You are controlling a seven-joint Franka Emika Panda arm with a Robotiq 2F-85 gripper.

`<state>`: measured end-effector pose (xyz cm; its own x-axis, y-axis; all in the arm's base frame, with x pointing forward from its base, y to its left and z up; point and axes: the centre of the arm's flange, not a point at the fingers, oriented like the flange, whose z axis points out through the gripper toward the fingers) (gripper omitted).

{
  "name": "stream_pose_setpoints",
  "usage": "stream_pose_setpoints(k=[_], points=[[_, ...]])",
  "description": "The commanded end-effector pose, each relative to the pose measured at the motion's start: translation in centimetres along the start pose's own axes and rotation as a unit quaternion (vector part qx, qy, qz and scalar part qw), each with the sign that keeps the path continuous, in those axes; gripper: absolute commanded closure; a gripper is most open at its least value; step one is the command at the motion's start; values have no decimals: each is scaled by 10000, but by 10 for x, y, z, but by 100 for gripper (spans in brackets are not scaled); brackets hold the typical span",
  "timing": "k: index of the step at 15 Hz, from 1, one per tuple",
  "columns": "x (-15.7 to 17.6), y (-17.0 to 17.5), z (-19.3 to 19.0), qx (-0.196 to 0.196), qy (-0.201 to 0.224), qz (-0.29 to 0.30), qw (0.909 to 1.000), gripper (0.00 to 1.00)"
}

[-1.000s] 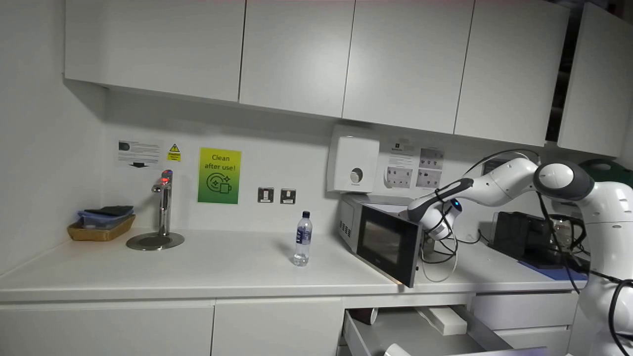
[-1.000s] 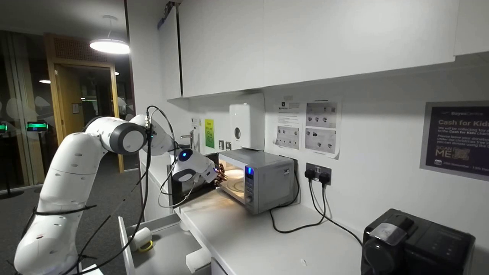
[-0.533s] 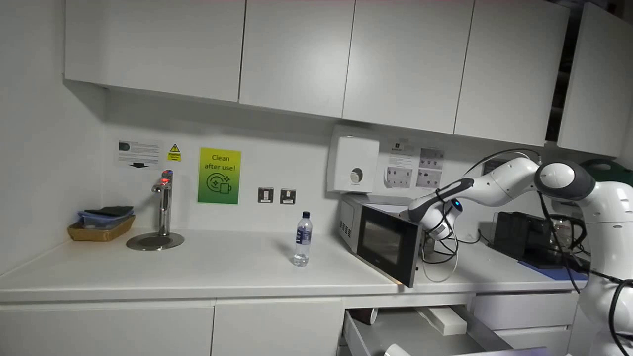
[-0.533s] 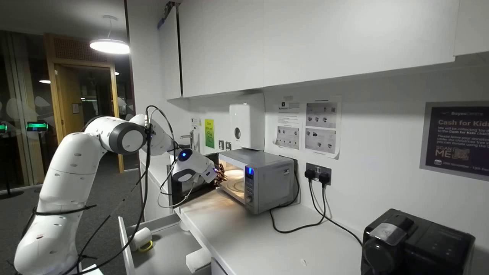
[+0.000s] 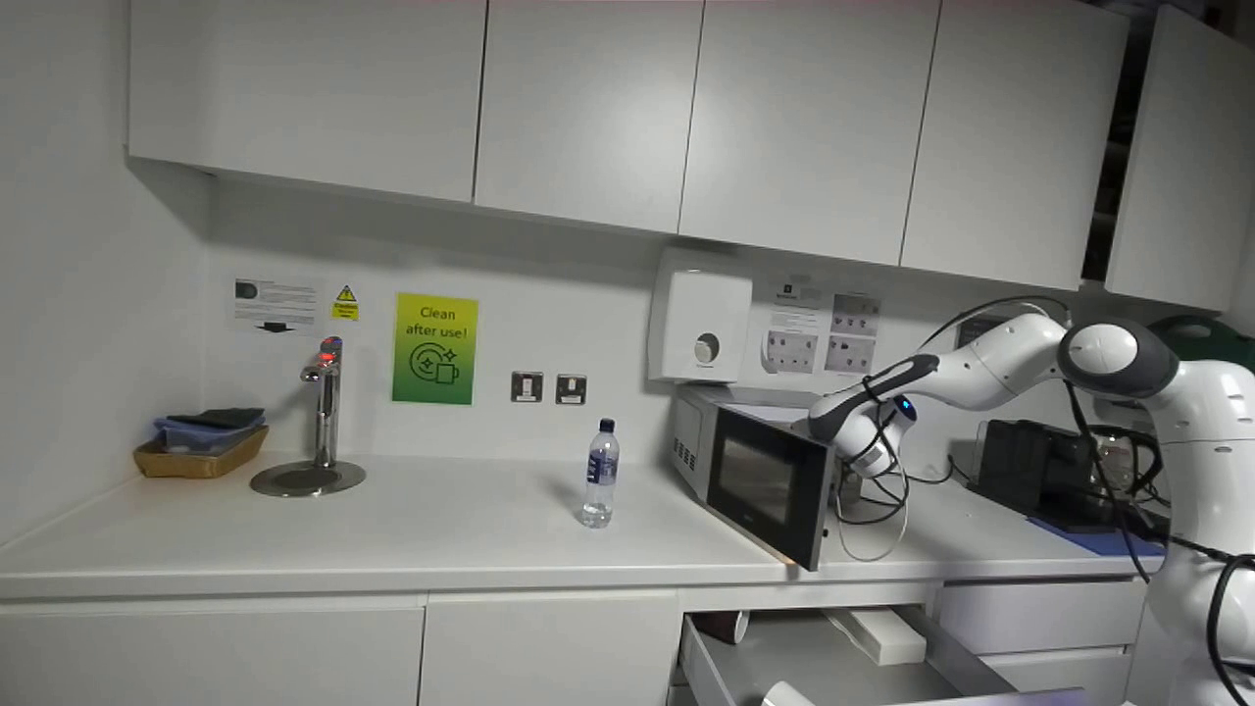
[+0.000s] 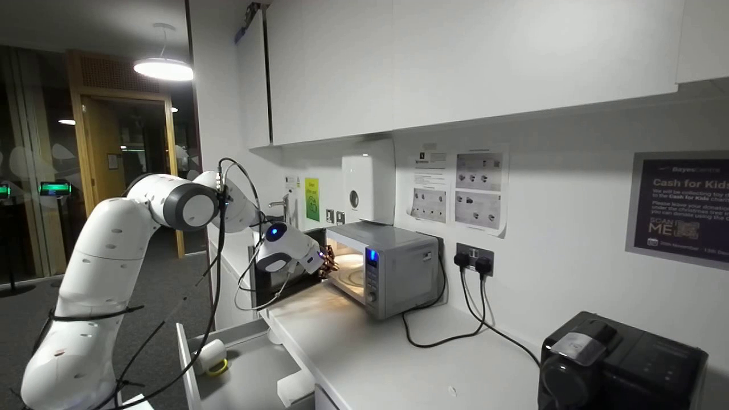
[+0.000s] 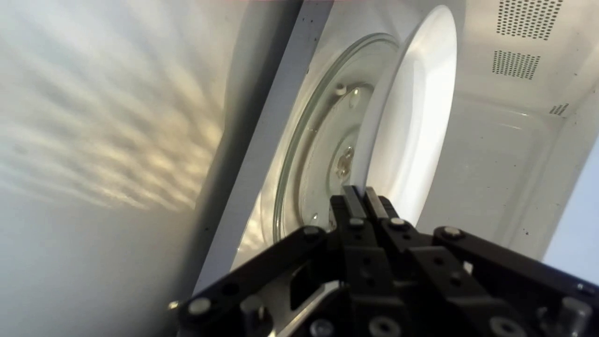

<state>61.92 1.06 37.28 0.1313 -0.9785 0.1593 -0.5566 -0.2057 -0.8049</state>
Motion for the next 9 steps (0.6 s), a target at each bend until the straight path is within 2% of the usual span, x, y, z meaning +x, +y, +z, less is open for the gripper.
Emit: stream_pose_setpoints(k=[1, 9], points=[[2, 2, -4, -5, 45, 3, 10000, 99], [0, 8, -15, -23, 9, -53, 10000, 99]])
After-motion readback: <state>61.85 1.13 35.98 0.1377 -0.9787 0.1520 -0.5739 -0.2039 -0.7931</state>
